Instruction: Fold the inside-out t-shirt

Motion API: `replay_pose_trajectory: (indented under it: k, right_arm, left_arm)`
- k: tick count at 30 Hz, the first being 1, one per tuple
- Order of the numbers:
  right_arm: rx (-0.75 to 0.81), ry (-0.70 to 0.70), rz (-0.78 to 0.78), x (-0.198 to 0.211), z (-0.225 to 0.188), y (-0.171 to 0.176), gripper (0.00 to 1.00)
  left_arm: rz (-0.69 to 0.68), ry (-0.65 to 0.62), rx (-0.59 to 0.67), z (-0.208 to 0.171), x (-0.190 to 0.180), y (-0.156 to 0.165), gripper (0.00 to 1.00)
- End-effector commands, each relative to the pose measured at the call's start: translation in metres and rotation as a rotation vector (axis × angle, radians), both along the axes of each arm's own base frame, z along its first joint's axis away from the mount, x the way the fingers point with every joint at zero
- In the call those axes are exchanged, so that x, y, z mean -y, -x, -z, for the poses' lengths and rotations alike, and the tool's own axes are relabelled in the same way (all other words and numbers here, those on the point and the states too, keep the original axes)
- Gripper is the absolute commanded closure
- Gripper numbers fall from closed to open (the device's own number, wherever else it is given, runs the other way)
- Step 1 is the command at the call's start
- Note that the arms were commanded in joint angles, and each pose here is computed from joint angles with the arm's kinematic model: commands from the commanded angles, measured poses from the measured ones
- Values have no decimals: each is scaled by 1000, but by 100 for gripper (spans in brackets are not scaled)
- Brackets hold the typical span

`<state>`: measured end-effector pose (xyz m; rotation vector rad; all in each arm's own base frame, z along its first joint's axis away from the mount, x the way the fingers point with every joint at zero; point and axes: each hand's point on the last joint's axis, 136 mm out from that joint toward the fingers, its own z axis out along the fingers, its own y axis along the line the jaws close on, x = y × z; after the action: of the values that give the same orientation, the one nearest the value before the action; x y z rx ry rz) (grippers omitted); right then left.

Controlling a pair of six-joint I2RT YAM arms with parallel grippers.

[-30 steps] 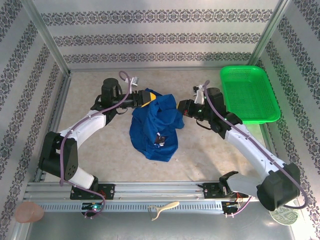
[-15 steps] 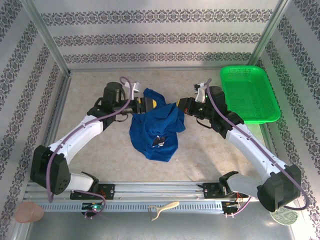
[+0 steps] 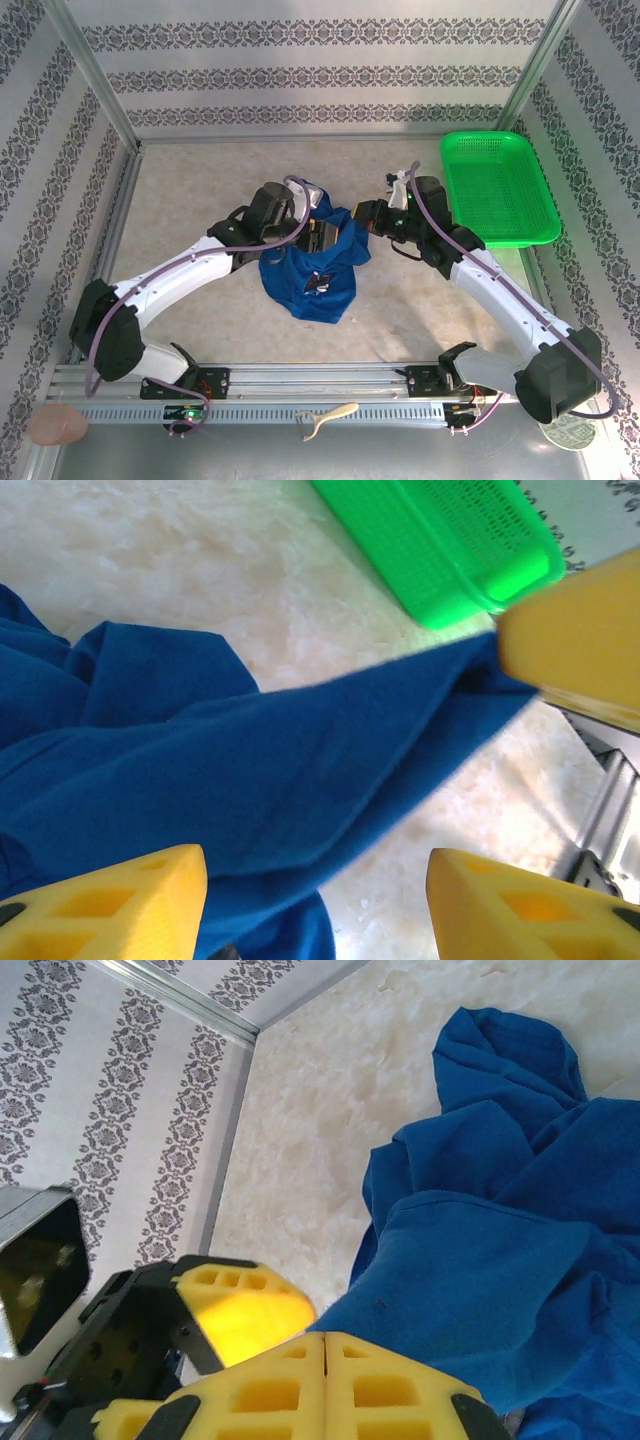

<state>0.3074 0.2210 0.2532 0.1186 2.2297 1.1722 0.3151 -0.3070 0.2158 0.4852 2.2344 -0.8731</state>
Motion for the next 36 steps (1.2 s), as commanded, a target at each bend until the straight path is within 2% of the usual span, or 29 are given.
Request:
replay_pose_trajectory:
  k: [1, 6, 11, 18, 22, 30, 33, 35, 36]
  right_arm:
    - [3, -12, -16, -4, -2, 5, 100]
    - [7, -10, -18, -6, -2, 7, 100]
    - [10, -10, -22, -8, -2, 10, 100]
    - [16, -4, -8, -6, -1, 10, 100]
    - [16, -8, -4, -6, 0, 8, 100]
    - [9, -11, -12, -9, 2, 6, 100]
    - [12, -12, -11, -9, 1, 6, 100]
    - [15, -11, -10, -9, 0, 5, 100]
    - [15, -9, -8, -8, 0, 5, 100]
  left_arm:
    - [-2, -17, 76, -10, 10, -15, 40]
    - [-70, -75, 91, -3, 7, -35, 41]
    - [-194, -218, 75, 14, -12, -56, 43]
    - [-207, -363, 10, 50, -23, -60, 44]
    - [-186, -365, -13, 61, -20, -56, 43]
    - [-166, -294, 38, 39, -3, -53, 39]
    - [-181, -316, 11, 50, -2, -56, 40]
    - [-203, -340, -12, 59, -4, -58, 46]
    - [-219, -358, -20, 64, -7, -60, 53]
